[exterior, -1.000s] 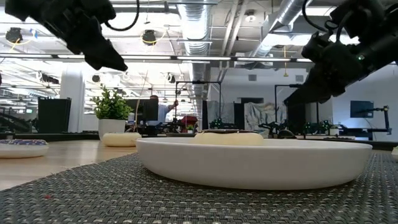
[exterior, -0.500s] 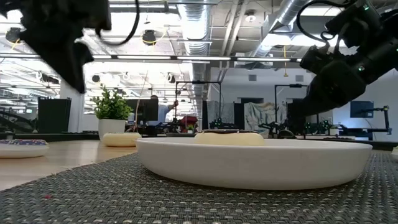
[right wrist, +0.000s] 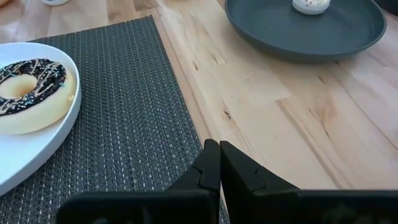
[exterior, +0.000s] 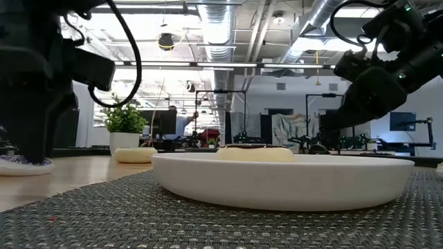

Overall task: Pick & Place donuts
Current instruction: Put the small blue donut on the black plate

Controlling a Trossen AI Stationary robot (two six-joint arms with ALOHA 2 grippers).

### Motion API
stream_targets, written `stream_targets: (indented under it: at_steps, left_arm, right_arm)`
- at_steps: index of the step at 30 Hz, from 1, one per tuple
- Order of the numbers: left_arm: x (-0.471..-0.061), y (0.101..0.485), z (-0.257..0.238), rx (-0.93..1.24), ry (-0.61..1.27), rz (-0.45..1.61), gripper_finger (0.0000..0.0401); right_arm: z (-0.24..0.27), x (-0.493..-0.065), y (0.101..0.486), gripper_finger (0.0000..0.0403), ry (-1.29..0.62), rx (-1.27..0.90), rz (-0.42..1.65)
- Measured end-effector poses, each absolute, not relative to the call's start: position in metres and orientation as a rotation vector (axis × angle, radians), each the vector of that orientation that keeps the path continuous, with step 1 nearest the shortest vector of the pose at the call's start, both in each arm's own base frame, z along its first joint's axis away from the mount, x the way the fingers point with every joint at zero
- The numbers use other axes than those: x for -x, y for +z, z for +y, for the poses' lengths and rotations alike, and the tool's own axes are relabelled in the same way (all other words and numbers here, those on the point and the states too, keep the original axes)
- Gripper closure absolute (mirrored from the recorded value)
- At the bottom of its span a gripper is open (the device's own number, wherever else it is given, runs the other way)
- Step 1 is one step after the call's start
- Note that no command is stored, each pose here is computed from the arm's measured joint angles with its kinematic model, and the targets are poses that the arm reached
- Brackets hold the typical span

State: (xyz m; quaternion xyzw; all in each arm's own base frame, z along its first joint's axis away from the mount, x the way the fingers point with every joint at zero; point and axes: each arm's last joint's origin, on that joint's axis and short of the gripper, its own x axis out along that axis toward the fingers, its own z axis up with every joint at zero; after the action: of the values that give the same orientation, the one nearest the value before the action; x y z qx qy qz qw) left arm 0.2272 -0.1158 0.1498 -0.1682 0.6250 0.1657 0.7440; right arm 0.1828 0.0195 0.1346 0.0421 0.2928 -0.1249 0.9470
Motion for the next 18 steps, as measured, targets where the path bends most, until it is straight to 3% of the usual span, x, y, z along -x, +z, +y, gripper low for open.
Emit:
stream_targets:
  at_steps: [18]
  left_arm:
    - [-0.2268, 0.1482, -0.1173, 0.338, 0.362, 1.385, 0.0248]
  right_arm:
    - [0.0195, -0.1828, 0.1345, 0.0402, -0.256, -0.093, 0.596]
